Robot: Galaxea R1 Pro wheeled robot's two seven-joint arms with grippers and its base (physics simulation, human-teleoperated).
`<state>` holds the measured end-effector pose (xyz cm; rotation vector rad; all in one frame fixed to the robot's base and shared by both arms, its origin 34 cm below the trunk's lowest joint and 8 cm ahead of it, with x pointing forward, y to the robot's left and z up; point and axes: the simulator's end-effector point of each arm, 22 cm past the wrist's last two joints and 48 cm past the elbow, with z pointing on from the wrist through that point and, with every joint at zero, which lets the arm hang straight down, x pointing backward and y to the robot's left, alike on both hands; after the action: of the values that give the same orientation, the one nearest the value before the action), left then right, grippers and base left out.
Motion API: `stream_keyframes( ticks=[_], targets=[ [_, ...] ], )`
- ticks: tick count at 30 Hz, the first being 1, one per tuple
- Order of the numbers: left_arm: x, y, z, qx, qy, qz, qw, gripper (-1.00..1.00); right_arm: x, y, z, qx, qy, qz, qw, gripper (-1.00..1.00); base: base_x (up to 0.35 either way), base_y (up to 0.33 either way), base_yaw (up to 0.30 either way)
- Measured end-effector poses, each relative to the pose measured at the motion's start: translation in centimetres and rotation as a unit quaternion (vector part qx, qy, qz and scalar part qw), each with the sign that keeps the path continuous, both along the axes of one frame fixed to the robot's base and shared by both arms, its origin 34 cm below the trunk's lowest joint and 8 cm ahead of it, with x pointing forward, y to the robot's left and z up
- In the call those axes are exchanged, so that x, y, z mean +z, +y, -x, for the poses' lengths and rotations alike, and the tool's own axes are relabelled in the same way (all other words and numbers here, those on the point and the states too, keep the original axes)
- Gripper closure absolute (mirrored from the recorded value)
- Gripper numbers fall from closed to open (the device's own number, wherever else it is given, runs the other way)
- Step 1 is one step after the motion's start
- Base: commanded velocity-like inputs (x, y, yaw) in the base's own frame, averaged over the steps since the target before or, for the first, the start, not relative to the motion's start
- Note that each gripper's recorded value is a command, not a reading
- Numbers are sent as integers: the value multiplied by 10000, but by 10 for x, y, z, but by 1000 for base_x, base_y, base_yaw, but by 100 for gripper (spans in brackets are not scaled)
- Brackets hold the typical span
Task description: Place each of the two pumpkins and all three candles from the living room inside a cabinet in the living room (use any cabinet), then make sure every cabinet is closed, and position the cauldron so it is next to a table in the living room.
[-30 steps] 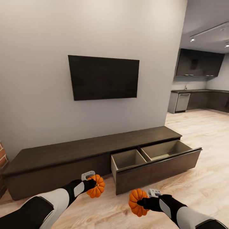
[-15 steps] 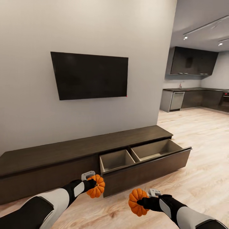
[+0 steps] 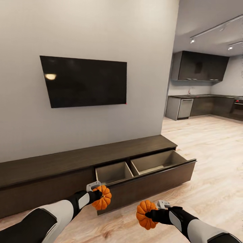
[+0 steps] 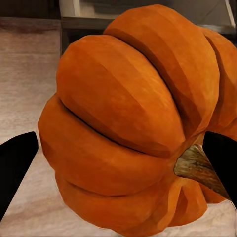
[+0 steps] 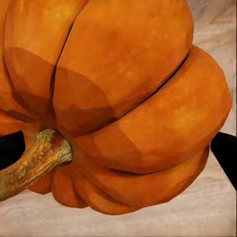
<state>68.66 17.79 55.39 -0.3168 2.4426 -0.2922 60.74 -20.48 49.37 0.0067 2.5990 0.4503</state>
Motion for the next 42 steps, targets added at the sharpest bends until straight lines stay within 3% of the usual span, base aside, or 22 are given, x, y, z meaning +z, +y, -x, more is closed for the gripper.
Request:
stream_keyframes(
  ticks=[22,30,42],
  targets=[
    [0,0,0,-1,-2,-1,10000,100,0,1,0,20,-3,16,10000,100,109,-324,0],
    [1,0,0,6,-6,12,10000,100,0,0,0,9,-2,45,10000,100,128,-324,185],
    [1,0,0,3,-5,6,10000,100,0,0,0,21,-23,46,10000,100,128,-324,14]
  ],
)
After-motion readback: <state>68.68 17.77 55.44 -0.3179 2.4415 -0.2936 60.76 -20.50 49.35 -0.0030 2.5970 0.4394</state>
